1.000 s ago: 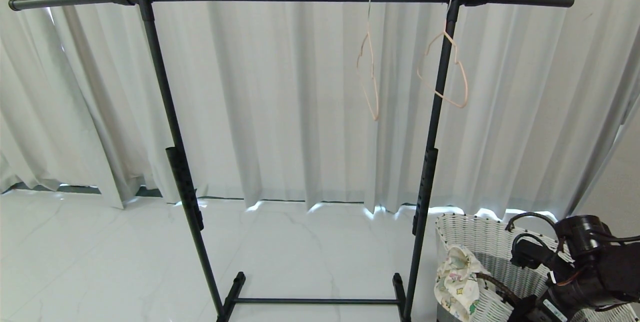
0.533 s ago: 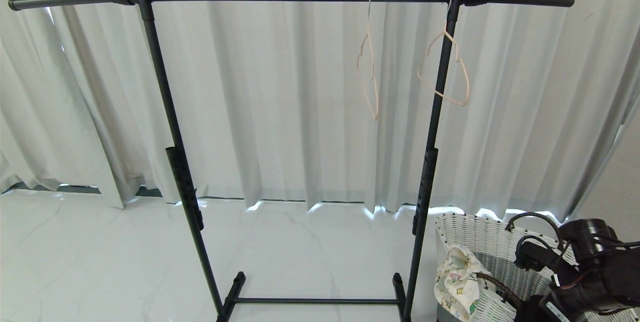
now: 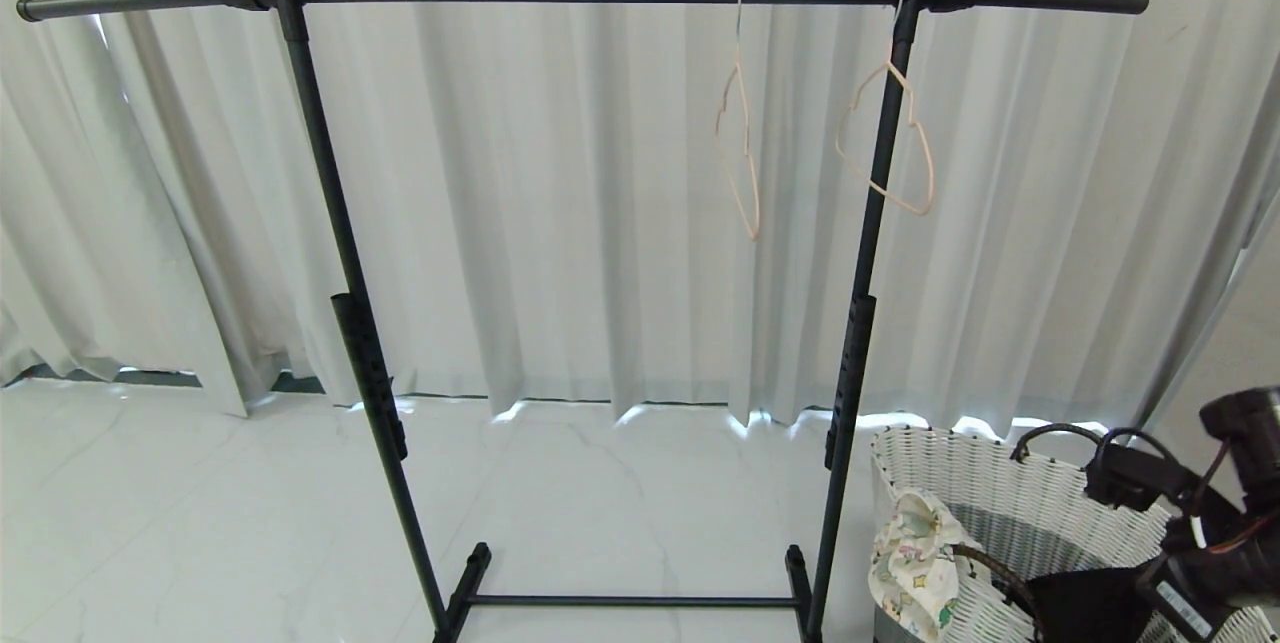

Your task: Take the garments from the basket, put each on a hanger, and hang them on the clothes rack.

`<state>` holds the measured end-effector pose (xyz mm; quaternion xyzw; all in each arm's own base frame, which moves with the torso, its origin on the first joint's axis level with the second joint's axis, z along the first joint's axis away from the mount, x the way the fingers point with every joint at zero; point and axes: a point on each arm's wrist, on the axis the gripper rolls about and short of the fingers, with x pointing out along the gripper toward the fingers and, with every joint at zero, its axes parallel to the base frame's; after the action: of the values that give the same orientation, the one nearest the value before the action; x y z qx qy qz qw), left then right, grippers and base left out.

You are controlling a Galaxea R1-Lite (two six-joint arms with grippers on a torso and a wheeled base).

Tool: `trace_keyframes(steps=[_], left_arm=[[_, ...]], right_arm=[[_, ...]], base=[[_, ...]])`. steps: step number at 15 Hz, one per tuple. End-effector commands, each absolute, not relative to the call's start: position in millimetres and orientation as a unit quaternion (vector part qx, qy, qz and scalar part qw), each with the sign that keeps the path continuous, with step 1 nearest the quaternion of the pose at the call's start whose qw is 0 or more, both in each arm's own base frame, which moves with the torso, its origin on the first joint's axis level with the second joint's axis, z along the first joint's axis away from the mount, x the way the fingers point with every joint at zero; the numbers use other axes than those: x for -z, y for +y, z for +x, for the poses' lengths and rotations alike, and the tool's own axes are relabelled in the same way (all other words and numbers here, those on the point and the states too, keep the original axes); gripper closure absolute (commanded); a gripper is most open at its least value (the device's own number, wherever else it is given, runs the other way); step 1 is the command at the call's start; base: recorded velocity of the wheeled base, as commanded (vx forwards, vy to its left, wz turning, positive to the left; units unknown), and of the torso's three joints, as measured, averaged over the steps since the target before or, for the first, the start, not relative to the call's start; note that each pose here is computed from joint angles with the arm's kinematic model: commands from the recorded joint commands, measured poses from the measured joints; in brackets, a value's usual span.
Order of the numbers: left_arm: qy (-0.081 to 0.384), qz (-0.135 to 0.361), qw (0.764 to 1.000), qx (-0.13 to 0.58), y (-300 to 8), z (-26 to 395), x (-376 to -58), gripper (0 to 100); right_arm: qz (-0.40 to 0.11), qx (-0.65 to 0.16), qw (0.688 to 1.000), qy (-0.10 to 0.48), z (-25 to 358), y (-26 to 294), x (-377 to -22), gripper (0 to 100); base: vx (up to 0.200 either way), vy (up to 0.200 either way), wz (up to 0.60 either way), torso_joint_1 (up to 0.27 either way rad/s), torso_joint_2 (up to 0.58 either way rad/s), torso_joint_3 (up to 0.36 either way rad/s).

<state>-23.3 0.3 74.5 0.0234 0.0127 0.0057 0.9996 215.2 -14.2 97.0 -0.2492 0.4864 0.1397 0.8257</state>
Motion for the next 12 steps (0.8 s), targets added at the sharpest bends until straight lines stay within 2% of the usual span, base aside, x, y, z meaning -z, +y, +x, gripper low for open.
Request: trace_keyframes(steps=[1, 4, 9, 12], left_arm=[[0.012, 0.024, 1.0, -0.006, 0.3, -23.3, -74.5, 0], [0.012, 0.028, 1.0, -0.006, 0.3, -23.3, -74.5, 0], [0.012, 0.024, 1.0, -0.006, 0.3, -23.3, -74.5, 0], [0.012, 0.024, 1.0, -0.006, 0.3, -23.3, -74.5, 0]], right_arm=[[-0.222, -0.114, 0.891, 0.38, 177.0, -10.1, -226.8, 100], [-0.235, -0.105, 0.911, 0.322, 142.3, -6.0, -279.2, 100], [-0.265, -0.159, 0.919, 0.244, 124.7, 14.3, -319.3, 100], [-0.276, -0.198, 0.915, 0.217, 122.9, 26.2, -327.7, 100]], base=[[0.0, 0.0, 0.0, 0.0, 0.0, 0.0], [0.0, 0.0, 0.0, 0.0, 0.0, 0.0], [-0.2, 0.0, 0.0, 0.0, 0.0, 0.002], [-0.2, 0.0, 0.0, 0.004, 0.0, 0.004]])
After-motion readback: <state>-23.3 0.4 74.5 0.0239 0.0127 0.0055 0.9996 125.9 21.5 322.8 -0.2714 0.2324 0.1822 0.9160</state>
